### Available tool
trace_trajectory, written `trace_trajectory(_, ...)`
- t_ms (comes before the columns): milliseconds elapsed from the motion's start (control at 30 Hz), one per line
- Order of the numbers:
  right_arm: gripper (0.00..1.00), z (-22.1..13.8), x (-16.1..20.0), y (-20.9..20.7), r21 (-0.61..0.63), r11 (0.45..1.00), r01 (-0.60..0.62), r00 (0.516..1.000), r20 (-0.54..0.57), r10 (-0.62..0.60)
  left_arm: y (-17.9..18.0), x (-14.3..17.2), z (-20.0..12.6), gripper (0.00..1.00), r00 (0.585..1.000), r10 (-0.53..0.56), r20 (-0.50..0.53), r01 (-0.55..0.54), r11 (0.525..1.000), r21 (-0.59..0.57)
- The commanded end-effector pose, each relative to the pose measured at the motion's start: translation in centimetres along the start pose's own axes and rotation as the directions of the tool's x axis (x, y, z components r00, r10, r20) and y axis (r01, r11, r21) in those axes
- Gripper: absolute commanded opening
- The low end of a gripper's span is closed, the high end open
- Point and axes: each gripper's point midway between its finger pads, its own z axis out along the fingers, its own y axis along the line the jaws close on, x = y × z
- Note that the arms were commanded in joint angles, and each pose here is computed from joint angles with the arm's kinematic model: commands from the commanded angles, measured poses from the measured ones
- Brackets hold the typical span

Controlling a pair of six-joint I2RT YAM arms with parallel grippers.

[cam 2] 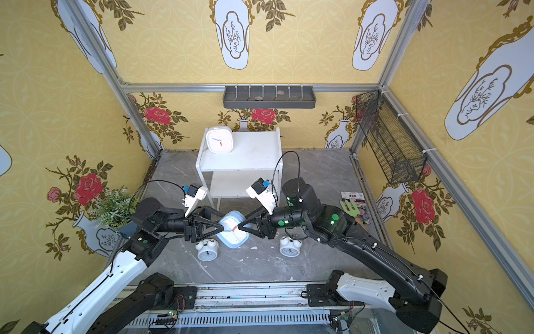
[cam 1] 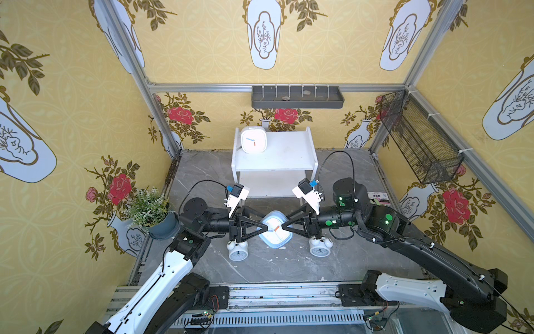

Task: Place the alarm clocks on the shelf by style
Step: Pick up the alarm from the center of the board.

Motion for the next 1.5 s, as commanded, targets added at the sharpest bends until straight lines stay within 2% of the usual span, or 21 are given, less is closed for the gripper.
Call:
trace_trajectory(0,0.25,-0.1,-1.2,0.6,-0.027,0.999,0.045,0.998,0.038,-0.044,-0.7,-0.3,0.1,0.56,0.999,0.05,0.0,-0.05,0.998,0.029)
trace_trajectory(300,0.26,-0.4,-1.5,-0.1,0.001,0.999,0.042,0.997,0.066,-0.042,-0.3,-0.8,0.2,0.48,0.998,0.024,0.054,-0.026,0.999,0.036)
trace_trajectory(500,0.48,-1.5,-2.7,-0.7,0.062,0.998,0.03,0.985,0.169,-0.04,0.0,-2.1,-0.1,0.38,0.985,0.03,0.168,-0.035,0.999,0.029)
trace_trajectory(633,0.76,-2.1,-3.2,-1.0,0.077,0.997,-0.002,0.971,0.239,-0.017,0.0,-3.1,-0.7,0.34,0.963,0.047,0.266,-0.049,0.999,0.001)
trace_trajectory(833,0.8,-3.0,-3.4,-1.1,0.027,0.999,-0.044,0.923,0.384,0.03,0.6,-4.7,-2.1,0.33,0.9,0.027,0.435,-0.027,1.0,-0.007)
trace_trajectory(933,0.77,-2.8,-3.4,-0.7,-0.014,0.999,-0.034,0.912,0.409,0.036,0.7,-5.0,-2.5,0.3,0.879,0.014,0.477,-0.022,1.0,0.012)
trace_trajectory(1133,0.74,-1.3,-3.3,-1.1,-0.018,0.999,-0.029,0.916,0.4,0.034,0.7,-5.1,-2.6,0.29,0.865,-0.021,0.501,-0.009,0.998,0.057)
trace_trajectory(1300,0.79,-0.9,-3.7,-2.0,0.009,0.999,-0.041,0.908,0.418,0.033,0.5,-4.9,-2.8,0.29,0.864,-0.015,0.504,-0.019,0.998,0.063)
trace_trajectory(1467,0.8,-0.3,-4.3,-2.2,0.007,0.999,-0.032,0.908,0.419,0.026,0.0,-4.9,-3.0,0.28,0.86,-0.007,0.509,-0.031,0.997,0.067)
